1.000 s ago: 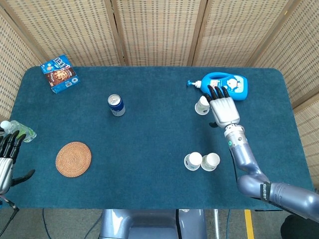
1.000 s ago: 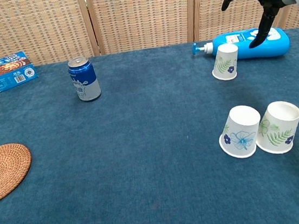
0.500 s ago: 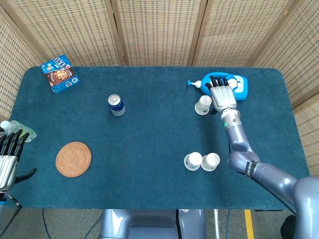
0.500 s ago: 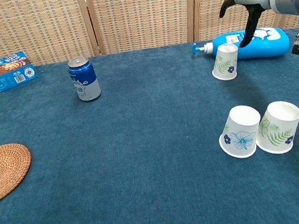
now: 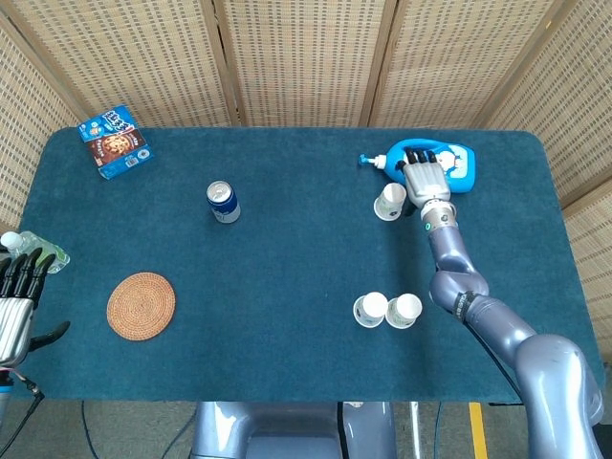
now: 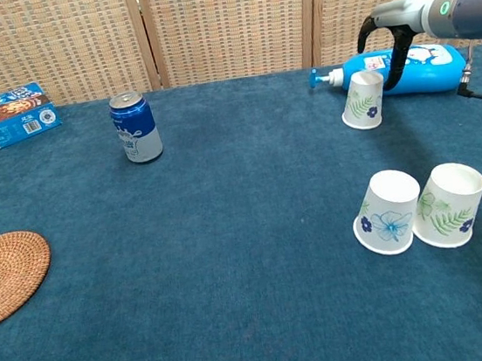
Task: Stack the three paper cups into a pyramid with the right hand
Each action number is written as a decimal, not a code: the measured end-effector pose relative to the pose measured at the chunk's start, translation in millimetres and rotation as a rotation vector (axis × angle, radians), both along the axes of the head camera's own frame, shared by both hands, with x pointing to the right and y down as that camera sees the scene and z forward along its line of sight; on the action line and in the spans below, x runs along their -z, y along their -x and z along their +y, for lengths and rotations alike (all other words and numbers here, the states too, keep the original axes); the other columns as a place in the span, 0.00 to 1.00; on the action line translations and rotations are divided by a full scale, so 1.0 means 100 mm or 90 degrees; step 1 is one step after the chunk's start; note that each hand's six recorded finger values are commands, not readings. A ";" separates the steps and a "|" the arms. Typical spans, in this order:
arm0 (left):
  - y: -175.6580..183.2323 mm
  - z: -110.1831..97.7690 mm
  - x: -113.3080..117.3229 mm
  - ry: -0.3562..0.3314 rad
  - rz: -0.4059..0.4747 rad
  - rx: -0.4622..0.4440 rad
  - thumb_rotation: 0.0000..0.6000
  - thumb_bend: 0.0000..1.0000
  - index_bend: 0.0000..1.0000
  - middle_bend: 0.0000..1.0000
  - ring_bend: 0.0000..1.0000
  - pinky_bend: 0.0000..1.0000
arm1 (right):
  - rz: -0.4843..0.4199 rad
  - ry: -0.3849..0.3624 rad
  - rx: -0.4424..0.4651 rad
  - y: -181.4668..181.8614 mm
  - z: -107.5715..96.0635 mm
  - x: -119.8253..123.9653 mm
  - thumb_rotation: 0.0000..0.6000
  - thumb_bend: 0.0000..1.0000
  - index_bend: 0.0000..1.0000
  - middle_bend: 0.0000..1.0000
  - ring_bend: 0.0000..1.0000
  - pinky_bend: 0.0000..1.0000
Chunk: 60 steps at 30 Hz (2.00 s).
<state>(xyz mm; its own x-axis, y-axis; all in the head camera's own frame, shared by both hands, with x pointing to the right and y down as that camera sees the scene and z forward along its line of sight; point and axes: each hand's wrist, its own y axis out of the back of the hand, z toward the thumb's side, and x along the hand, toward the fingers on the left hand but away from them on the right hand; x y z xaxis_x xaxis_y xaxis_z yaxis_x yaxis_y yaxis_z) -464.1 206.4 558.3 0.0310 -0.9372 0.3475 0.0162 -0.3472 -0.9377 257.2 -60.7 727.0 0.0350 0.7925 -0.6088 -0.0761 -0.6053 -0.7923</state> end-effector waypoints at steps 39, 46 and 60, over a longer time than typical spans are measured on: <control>-0.03 0.02 -0.05 0.009 0.000 -0.009 1.00 0.19 0.00 0.00 0.00 0.00 | -0.024 0.001 -0.001 0.06 0.08 -0.21 1.00 0.12 0.58 0.01 0.00 0.09; -0.03 0.02 -0.05 0.009 0.002 -0.011 1.00 0.19 0.00 0.00 0.00 0.00 | -0.016 0.012 0.001 0.00 0.16 -0.24 1.00 0.13 0.59 0.02 0.00 0.09; -0.07 0.03 0.02 -0.001 0.017 -0.019 1.00 0.19 0.00 0.00 0.00 0.00 | -0.061 -0.012 0.021 0.12 0.13 0.11 1.00 0.13 0.60 0.02 0.00 0.09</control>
